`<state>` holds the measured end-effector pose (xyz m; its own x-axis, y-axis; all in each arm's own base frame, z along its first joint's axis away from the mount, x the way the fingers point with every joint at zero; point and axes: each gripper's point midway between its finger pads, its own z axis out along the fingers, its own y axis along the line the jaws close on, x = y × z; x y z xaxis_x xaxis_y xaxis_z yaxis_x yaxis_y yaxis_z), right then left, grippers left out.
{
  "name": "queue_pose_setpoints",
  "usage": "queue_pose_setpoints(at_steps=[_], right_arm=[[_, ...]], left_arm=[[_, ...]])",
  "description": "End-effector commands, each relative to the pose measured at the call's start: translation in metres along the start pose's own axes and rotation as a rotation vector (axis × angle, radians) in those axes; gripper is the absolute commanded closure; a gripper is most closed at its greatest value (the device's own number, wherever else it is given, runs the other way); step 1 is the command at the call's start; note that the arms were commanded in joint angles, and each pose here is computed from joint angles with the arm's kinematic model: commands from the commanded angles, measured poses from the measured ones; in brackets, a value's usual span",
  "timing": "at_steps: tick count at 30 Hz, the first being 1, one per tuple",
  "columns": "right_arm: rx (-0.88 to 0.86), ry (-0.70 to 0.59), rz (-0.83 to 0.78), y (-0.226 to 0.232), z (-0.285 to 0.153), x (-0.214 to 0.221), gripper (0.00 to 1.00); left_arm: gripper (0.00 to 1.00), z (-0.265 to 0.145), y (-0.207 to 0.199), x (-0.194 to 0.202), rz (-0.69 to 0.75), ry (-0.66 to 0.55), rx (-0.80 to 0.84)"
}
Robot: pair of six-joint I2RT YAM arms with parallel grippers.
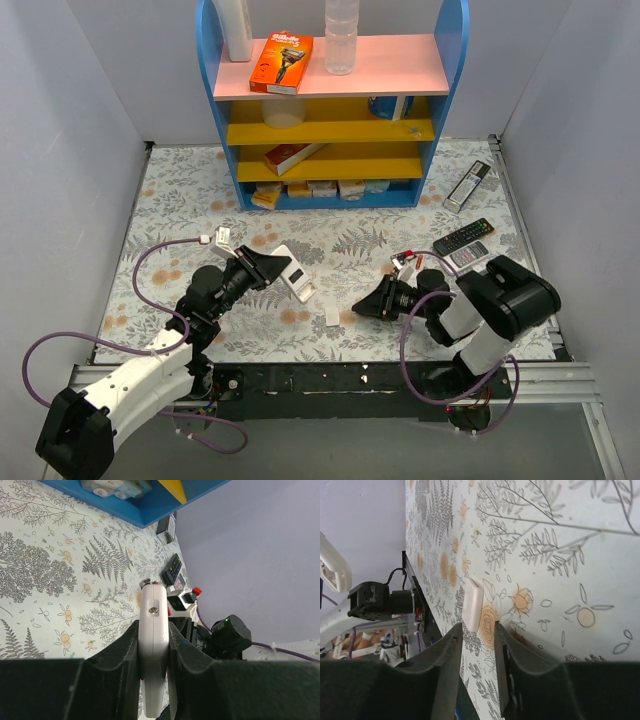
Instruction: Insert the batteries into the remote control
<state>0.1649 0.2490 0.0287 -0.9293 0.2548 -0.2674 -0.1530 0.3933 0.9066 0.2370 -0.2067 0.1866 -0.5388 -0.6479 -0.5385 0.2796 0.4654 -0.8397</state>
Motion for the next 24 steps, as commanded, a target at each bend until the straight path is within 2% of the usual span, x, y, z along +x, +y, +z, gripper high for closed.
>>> queue_pose_setpoints(at_steps=[1, 2, 4, 5, 7, 8, 9, 10, 12, 13, 15, 16, 20, 24], right_arm=[[0.012, -0.044, -0.214, 0.014, 0.006, -0.029, 0.54], [0.135, -0.002, -0.213, -0.011, 0.002, -0.022, 0.51], [0.204, -0.02, -0.272, -0.009, -0.002, -0.036, 0.42], [0.292, -0.012, -0.263, -0.017, -0.005, -0.041, 0.41], [0.366, -0.013, -0.32, -0.016, -0.014, -0.051, 0.34], [0.411, -0.057, -0.346, -0.009, -0.015, -0.07, 0.32], [0.491, -0.017, -0.33, -0.018, -0.028, -0.063, 0.3], [0.532, -0.032, -0.34, -0.017, -0.033, -0.069, 0.25], [0.643, -0.083, -0.358, -0.012, -0.049, -0.089, 0.21], [0.71, -0.054, -0.344, -0.017, -0.061, -0.085, 0.18], [0.787, -0.129, -0.363, -0.005, -0.075, -0.107, 0.15], [0.839, -0.109, -0.344, -0.008, -0.085, -0.103, 0.12], [0.959, -0.166, -0.335, -0.001, -0.109, -0.12, 0.11], [1.033, -0.189, -0.239, -0.006, -0.12, -0.124, 0.18]], left_arm=[[0.98, -0.001, -0.012, -0.007, 0.024, -0.013, 0.037], [0.98, -0.001, -0.012, -0.007, 0.024, -0.011, 0.039], [0.99, -0.002, -0.011, -0.005, 0.024, -0.005, 0.041], [0.99, -0.003, -0.012, -0.004, 0.024, -0.001, 0.043], [0.99, -0.004, -0.011, -0.002, 0.029, 0.008, 0.044], [0.99, -0.004, -0.009, -0.001, 0.031, 0.016, 0.035], [1.0, -0.004, -0.01, 0.001, 0.035, 0.025, 0.037], [1.0, -0.005, -0.011, 0.001, 0.046, 0.029, 0.042], [1.0, -0.006, -0.012, 0.003, 0.052, 0.039, 0.046], [1.0, -0.007, -0.014, 0.001, 0.05, 0.036, 0.05], [1.0, -0.008, -0.014, 0.002, 0.051, 0.041, 0.049], [1.0, -0.009, -0.015, 0.003, 0.054, 0.047, 0.056], [1.0, -0.016, -0.016, 0.007, 0.072, 0.056, 0.083], [1.0, -0.023, -0.017, 0.011, 0.079, 0.058, 0.107]])
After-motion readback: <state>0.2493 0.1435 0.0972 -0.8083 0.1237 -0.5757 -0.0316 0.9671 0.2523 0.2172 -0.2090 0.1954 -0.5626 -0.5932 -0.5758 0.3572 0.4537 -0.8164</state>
